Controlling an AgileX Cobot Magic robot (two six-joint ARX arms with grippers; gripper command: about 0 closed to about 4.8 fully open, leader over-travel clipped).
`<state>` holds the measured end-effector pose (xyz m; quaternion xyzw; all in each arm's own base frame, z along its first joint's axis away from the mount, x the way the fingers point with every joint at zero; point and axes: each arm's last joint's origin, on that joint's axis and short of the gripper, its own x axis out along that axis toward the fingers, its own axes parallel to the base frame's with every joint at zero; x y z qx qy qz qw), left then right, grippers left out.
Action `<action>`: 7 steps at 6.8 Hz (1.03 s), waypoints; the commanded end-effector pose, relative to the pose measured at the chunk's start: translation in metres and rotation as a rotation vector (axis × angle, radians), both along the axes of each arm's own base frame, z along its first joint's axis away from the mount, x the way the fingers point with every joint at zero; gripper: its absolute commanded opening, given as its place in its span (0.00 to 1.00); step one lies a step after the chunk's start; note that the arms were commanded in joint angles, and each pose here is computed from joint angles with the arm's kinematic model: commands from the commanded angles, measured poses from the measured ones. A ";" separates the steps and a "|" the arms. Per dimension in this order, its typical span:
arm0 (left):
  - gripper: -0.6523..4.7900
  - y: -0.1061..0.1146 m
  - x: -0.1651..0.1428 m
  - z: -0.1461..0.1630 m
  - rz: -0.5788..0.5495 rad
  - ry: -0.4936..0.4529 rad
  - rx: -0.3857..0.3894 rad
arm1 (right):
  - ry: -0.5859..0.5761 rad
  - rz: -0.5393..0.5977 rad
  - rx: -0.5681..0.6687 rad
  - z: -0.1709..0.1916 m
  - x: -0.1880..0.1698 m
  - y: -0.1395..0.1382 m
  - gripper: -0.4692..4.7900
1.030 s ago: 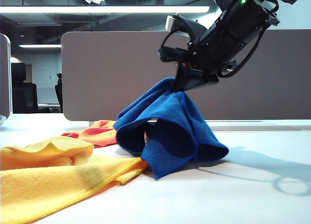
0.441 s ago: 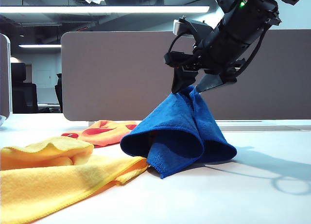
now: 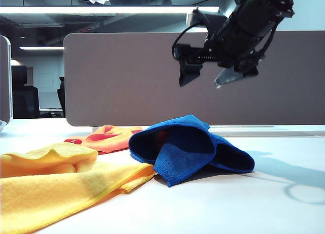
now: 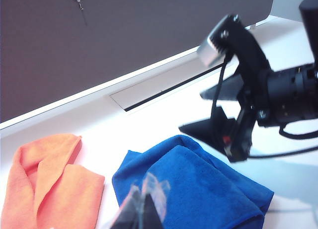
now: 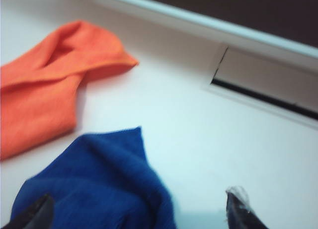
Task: Pick up a rag that is the same color as the top surface of the Rubik's Cube and cover the cube with it.
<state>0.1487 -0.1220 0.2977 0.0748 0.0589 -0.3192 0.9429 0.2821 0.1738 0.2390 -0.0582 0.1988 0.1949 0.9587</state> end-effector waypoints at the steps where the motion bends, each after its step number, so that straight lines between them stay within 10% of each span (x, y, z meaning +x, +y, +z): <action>1: 0.11 0.016 0.009 0.002 0.382 -0.083 0.121 | -0.248 -0.340 0.143 0.057 0.010 -0.066 0.88; 3: 0.11 0.036 0.022 0.002 0.413 -0.063 0.105 | -0.285 -0.385 0.207 0.085 -0.001 -0.132 0.79; 5: 0.11 0.063 0.034 0.001 0.432 -0.018 0.031 | -0.322 -0.480 0.209 0.107 -0.026 -0.185 0.50; 6: 0.11 0.103 0.042 -0.001 0.468 0.034 -0.050 | -0.335 -0.410 0.233 0.113 -0.062 -0.210 0.08; 7: 0.11 0.118 0.042 -0.005 0.471 0.056 -0.072 | -0.354 -0.359 0.233 0.105 -0.084 -0.205 0.08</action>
